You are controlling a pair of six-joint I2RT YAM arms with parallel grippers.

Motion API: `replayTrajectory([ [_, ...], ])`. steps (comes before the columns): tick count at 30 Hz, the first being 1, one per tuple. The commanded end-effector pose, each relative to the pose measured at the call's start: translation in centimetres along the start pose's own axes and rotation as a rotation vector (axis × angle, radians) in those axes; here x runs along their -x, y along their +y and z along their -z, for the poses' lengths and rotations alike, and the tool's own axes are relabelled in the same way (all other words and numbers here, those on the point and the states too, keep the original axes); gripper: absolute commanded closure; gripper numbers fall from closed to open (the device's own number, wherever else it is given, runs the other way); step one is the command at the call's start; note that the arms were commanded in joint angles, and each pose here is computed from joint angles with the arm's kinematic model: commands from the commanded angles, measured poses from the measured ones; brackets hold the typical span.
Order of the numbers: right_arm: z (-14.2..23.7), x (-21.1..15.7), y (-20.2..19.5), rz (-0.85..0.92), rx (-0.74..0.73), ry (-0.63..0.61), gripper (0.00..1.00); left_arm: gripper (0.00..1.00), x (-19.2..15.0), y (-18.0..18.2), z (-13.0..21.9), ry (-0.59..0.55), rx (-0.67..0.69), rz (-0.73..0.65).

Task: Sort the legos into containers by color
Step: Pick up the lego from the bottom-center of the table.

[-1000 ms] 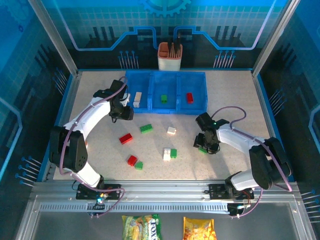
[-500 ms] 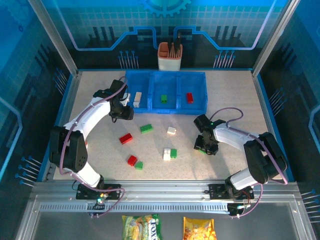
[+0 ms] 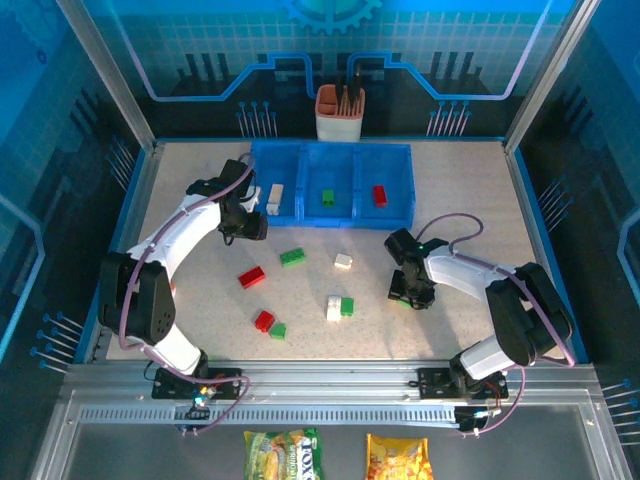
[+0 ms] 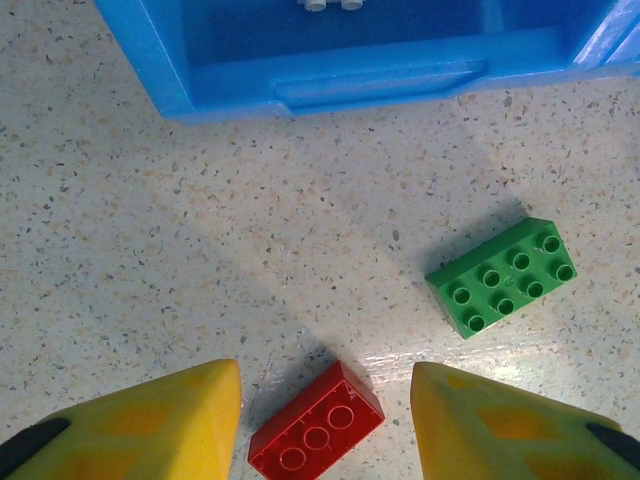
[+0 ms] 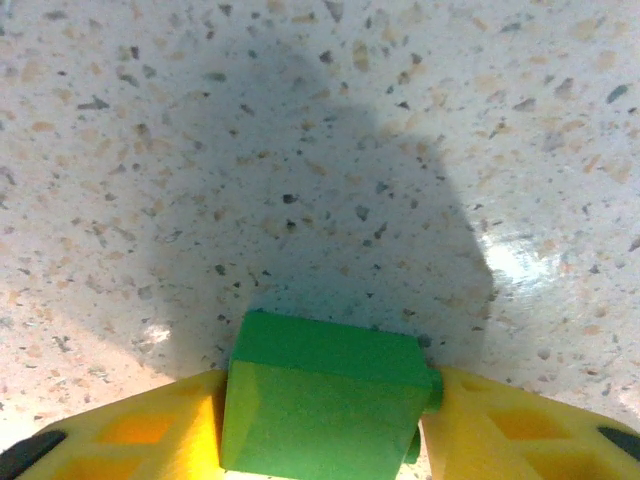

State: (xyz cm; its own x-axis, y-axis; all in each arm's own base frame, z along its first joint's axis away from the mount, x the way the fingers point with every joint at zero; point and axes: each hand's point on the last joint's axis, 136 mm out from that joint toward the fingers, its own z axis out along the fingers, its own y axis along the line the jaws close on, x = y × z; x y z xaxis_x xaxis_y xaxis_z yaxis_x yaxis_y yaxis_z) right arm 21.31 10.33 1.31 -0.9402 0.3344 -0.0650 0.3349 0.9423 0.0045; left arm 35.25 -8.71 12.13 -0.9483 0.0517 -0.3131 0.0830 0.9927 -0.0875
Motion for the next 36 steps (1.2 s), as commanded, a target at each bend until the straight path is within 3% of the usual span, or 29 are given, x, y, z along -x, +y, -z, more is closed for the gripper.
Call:
replayTrajectory([
  [1,0.7,0.6,0.6,0.035,-0.021,-0.017,0.49,0.51,-0.1,0.1,0.5,-0.015,-0.016,-0.007],
  [11,3.7,3.2,4.9,0.156,-0.022,-0.077,0.49,0.51,0.3,-0.2,1.0,-0.035,-0.036,0.0],
  [22,7.8,6.7,13.7,0.325,0.03,-0.17,0.49,0.51,0.5,-0.4,1.5,-0.057,-0.051,0.007],
  [36,9.6,12.2,23.2,0.417,0.13,-0.273,0.5,0.51,0.5,-0.4,1.5,-0.061,-0.051,0.014],
])
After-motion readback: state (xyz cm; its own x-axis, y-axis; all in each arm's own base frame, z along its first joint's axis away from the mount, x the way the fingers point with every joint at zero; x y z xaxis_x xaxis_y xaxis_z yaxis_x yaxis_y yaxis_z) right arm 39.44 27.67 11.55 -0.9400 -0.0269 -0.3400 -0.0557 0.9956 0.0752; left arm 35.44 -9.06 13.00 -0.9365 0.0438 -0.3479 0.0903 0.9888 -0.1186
